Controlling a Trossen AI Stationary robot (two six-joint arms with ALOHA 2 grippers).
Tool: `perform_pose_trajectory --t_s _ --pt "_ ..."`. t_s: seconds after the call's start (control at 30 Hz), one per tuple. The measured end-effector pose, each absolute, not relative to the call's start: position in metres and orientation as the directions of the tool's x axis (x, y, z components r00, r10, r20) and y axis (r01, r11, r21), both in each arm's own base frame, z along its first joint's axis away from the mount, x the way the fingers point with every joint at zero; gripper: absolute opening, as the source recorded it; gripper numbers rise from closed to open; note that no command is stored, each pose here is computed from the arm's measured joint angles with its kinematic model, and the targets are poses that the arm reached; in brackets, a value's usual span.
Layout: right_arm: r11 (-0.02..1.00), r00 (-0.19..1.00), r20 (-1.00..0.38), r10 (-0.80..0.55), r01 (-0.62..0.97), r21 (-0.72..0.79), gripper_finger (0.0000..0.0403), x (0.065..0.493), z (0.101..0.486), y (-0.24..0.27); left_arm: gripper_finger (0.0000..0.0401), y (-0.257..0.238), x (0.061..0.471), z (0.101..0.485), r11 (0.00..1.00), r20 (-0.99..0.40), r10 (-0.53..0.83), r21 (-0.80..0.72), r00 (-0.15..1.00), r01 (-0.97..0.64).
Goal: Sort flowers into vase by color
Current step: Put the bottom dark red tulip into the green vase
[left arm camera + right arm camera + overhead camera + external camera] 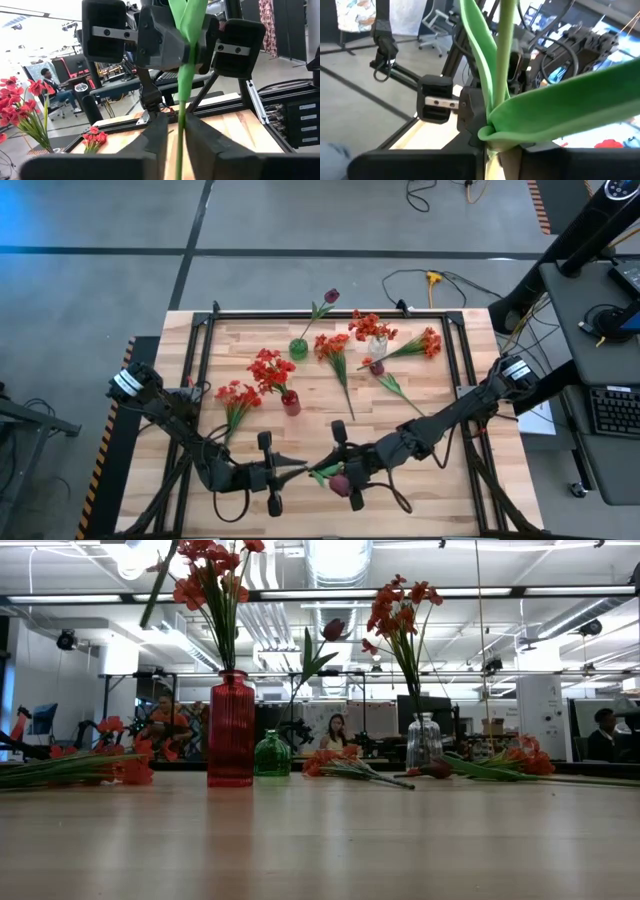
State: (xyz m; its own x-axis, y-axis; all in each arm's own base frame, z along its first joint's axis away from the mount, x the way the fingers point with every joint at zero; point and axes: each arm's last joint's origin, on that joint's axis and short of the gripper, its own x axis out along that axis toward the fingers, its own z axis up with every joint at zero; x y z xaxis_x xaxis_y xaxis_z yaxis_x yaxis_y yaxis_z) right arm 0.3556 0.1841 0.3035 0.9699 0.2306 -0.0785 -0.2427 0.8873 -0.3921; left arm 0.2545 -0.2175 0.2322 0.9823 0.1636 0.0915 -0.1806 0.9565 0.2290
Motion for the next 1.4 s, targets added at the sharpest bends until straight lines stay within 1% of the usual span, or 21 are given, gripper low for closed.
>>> perform_pose_trajectory --t_s 0.13,0.27,0.33,0.4,0.5,0.6,0.87,0.93,1.03,1.13,1.27,1.4 --pt "0.892 0.963 -0.144 0.227 -0.265 -0.366 0.002 0.357 0.313 0.185 0.011 -0.217 0.254 0.232 0.957 0.092 0.164 0.229 0.982 -0.181" --pt "0.898 0.946 -0.244 0.214 -0.289 -0.332 0.0019 0.355 0.331 0.183 0.0168 -0.218 0.254 0.232 0.957 0.092 0.163 0.229 0.982 -0.18" --pt "0.901 0.933 -0.297 0.203 -0.296 -0.316 0.0019 0.352 0.342 0.179 0.0187 -0.218 0.254 0.233 0.957 0.092 0.162 0.228 0.983 -0.179" --pt "0.906 0.927 -0.326 0.188 -0.292 -0.306 0.0018 0.347 0.355 0.172 0.0197 -0.217 0.253 0.235 0.96 0.095 0.159 0.216 0.983 -0.176" --pt "0.911 0.926 -0.342 0.157 -0.27 -0.313 0.0018 0.339 0.376 0.161 0.0198 -0.215 0.249 0.243 0.964 0.101 0.156 0.203 0.983 -0.174" --pt "0.918 0.938 -0.33 0.11 -0.223 -0.328 0.0018 0.328 0.398 0.147 0.0187 -0.211 0.245 0.253 0.967 0.09 0.154 0.189 0.984 -0.169" --pt "0.938 0.976 -0.218 -0.004 -0.072 -0.34 0.0018 0.312 0.45 0.097 0.0148 -0.187 0.223 0.294 0.964 0.084 0.163 0.196 0.983 -0.177" --pt "0.938 0.978 -0.203 -0.039 -0.034 -0.345 0.0018 0.313 0.458 0.083 0.014 -0.179 0.216 0.305 0.959 0.093 0.197 0.186 0.976 -0.211" --pt "0.934 0.979 -0.179 -0.102 0.032 -0.356 0.0018 0.318 0.466 0.061 0.0129 -0.167 0.205 0.321 0.933 0.111 0.28 0.201 0.953 -0.298" --pt "0.926 0.971 -0.162 -0.176 0.108 -0.361 0.0018 0.324 0.472 0.036 0.0122 -0.157 0.197 0.332 0.909 0.115 0.359 0.183 0.926 -0.375" --pt "0.915 0.955 -0.136 -0.265 0.204 -0.348 0.0018 0.329 0.48 0.005 0.0118 -0.15 0.192 0.334 0.87 0.092 0.444 0.192 0.891 -0.454" --pt "0.897 0.932 -0.138 -0.336 0.272 -0.348 0.0018 0.341 0.48 -0.021 0.0118 -0.147 0.189 0.335 0.82 0.069 0.525 0.224 0.848 -0.526"
